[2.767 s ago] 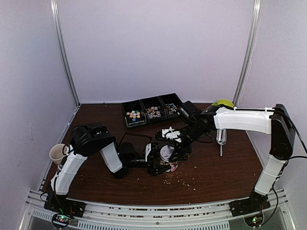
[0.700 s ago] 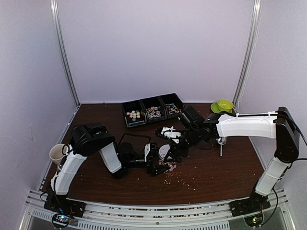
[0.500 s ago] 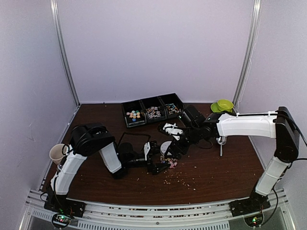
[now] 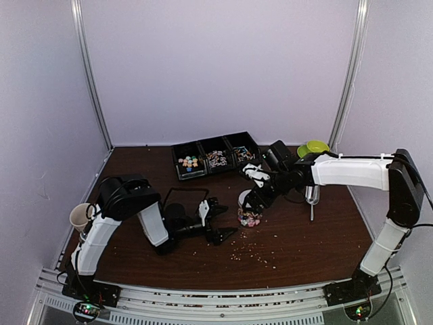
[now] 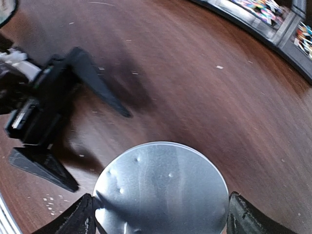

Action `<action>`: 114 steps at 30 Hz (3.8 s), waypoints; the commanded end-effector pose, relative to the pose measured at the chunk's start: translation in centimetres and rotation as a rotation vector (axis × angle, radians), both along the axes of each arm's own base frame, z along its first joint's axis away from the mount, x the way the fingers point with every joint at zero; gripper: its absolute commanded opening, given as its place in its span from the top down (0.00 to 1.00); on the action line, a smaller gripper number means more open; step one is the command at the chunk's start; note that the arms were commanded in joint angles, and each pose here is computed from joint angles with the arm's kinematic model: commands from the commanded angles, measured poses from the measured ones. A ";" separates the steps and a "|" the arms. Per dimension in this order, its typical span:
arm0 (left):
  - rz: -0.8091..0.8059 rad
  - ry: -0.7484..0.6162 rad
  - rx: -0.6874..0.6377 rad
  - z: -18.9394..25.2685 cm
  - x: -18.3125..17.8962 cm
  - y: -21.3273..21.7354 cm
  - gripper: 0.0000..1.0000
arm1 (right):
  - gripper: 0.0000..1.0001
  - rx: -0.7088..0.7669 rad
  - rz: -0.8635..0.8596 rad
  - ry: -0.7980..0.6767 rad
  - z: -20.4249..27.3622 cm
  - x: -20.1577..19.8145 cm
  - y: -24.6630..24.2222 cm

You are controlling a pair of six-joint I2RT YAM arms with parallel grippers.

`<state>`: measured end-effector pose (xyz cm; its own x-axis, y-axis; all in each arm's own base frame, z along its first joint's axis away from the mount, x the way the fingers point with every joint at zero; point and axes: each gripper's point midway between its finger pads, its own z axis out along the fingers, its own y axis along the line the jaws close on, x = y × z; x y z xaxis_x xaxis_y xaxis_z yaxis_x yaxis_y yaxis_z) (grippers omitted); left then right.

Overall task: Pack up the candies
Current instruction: Place the packed packing box at the center of the board, then reset both arms

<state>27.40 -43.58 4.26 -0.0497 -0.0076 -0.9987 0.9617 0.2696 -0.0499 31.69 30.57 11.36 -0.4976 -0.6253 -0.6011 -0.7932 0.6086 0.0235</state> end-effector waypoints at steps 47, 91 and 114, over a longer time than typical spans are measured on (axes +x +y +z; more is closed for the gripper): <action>0.085 0.092 0.135 -5.6 -0.5 2.5 0.02 | 0.11 -0.038 -0.577 -0.072 1.4 24.6 -17.0; 0.550 0.222 0.394 15.5 5.4 7.2 0.02 | 0.01 0.334 -0.713 -0.422 16.2 -0.4 -22.7; 1.076 0.254 0.257 22.7 -0.1 33.3 0.02 | 0.00 0.348 -0.822 -0.664 16.2 -9.8 -28.0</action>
